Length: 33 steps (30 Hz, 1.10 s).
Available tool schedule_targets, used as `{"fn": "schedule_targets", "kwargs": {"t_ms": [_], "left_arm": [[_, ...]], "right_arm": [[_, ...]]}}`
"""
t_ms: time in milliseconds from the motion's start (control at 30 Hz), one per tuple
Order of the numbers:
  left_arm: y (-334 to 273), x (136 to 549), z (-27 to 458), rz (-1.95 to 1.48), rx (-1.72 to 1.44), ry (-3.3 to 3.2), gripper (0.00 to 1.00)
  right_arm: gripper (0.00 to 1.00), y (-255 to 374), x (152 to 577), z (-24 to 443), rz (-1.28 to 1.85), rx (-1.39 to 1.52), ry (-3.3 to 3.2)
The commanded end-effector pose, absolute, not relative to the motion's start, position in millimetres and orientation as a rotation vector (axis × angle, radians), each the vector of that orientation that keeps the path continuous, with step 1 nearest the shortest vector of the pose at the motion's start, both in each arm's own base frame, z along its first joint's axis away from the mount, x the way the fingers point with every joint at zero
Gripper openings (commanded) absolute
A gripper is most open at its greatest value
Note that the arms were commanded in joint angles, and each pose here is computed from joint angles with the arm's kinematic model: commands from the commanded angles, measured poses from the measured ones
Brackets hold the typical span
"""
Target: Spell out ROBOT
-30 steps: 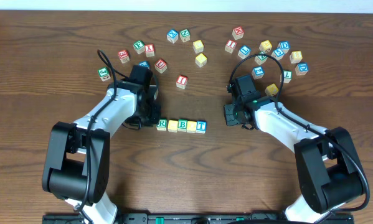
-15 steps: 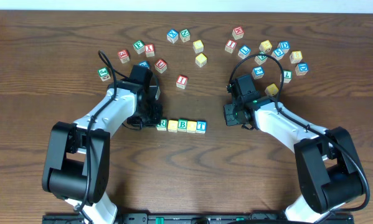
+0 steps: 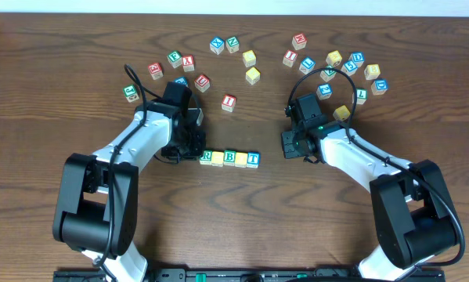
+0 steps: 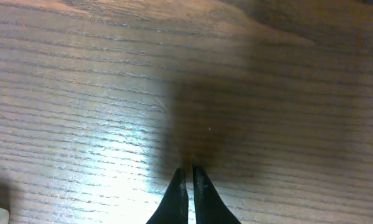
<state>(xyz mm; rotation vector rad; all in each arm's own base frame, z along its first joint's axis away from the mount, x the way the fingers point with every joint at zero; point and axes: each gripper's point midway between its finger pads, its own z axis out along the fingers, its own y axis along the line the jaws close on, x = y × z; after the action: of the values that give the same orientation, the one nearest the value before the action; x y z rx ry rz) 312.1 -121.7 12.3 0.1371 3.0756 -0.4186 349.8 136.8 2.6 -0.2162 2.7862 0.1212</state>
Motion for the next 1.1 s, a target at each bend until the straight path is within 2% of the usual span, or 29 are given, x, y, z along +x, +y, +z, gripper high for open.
{"fn": "schedule_targets", "kwargs": {"t_ms": [0, 367, 867, 1067], "left_arm": [[-124, 309, 14, -0.443, 0.175, 3.074, 0.10], [-124, 312, 14, -0.439, 0.178, 3.062, 0.10], [-74, 336, 9, 0.022, 0.061, 2.993, 0.10], [-70, 321, 7, 0.046, 0.044, 3.052, 0.10]], "right_arm": [[0.01, 137, 353, 3, 0.131, -0.199, 2.785], [0.01, 137, 353, 3, 0.131, -0.199, 2.785], [0.01, 137, 353, 3, 0.130, -0.200, 2.785], [0.01, 137, 353, 3, 0.130, -0.200, 2.785]]}}
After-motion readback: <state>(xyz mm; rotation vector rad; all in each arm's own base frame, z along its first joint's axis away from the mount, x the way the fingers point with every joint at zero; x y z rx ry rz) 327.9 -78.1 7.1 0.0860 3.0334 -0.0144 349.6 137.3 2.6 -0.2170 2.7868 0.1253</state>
